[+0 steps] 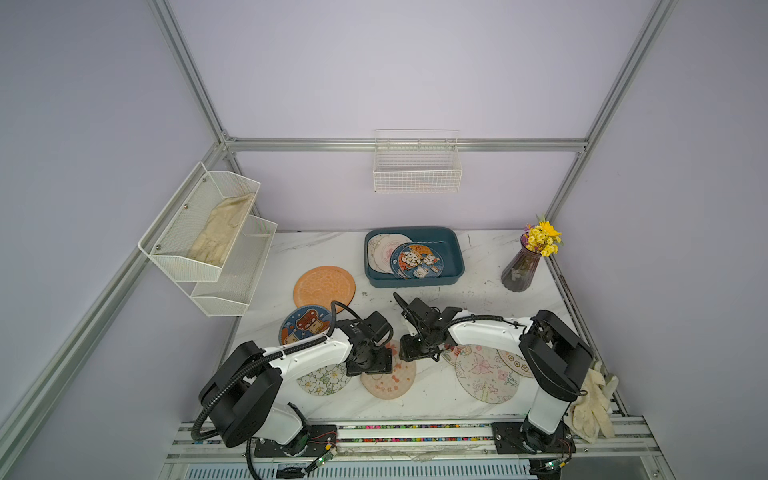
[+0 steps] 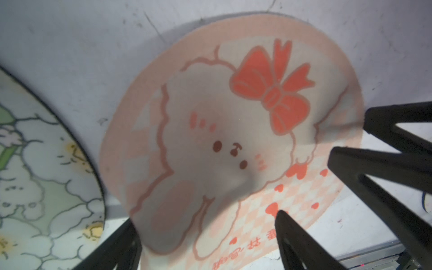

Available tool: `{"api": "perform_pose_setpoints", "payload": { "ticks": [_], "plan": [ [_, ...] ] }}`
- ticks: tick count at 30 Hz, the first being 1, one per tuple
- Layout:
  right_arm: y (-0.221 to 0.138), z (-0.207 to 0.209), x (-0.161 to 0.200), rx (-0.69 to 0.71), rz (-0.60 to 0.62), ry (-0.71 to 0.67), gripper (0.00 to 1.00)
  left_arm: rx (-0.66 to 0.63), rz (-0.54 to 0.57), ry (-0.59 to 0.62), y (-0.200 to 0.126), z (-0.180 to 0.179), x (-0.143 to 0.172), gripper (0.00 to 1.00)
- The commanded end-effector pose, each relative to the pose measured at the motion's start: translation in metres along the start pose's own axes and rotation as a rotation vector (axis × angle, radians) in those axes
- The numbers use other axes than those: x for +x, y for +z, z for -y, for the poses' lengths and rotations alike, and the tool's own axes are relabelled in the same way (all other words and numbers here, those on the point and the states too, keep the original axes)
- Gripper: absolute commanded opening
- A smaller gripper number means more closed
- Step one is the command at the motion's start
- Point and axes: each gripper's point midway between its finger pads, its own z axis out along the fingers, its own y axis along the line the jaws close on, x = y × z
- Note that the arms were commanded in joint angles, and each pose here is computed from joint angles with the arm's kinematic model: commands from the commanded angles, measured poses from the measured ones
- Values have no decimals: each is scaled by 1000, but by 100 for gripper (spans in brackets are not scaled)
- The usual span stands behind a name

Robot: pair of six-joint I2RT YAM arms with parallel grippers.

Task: Put the coasters into the storage box
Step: Pick up the coaster from the center of the board.

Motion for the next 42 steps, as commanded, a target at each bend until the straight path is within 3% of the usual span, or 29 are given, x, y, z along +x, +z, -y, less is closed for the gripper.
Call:
{"api": "perform_pose_setpoints", "payload": {
  "ticks": [1,4,9,15,29,34,42],
  "plan": [
    [20,13,23,48,-84,31,43,20,-3,22,2,3,3,85],
    [21,14,23,48,-88,32,36,21,-2,23,2,3,3,84],
    [23,12,24,44,-89,31,36,25,10,23,0,4,2,82],
    [22,15,26,52,-90,31,38,53,52,20,-12,6,-2,70],
    [9,9,21,32,-54,25,42,101,103,33,-37,24,-16,8],
    [-4,9,16,12,-24,44,51,121,137,70,-59,40,-30,0],
    [-40,18,1,-35,53,125,62,169,221,139,-108,75,-68,0]
  ]
}}
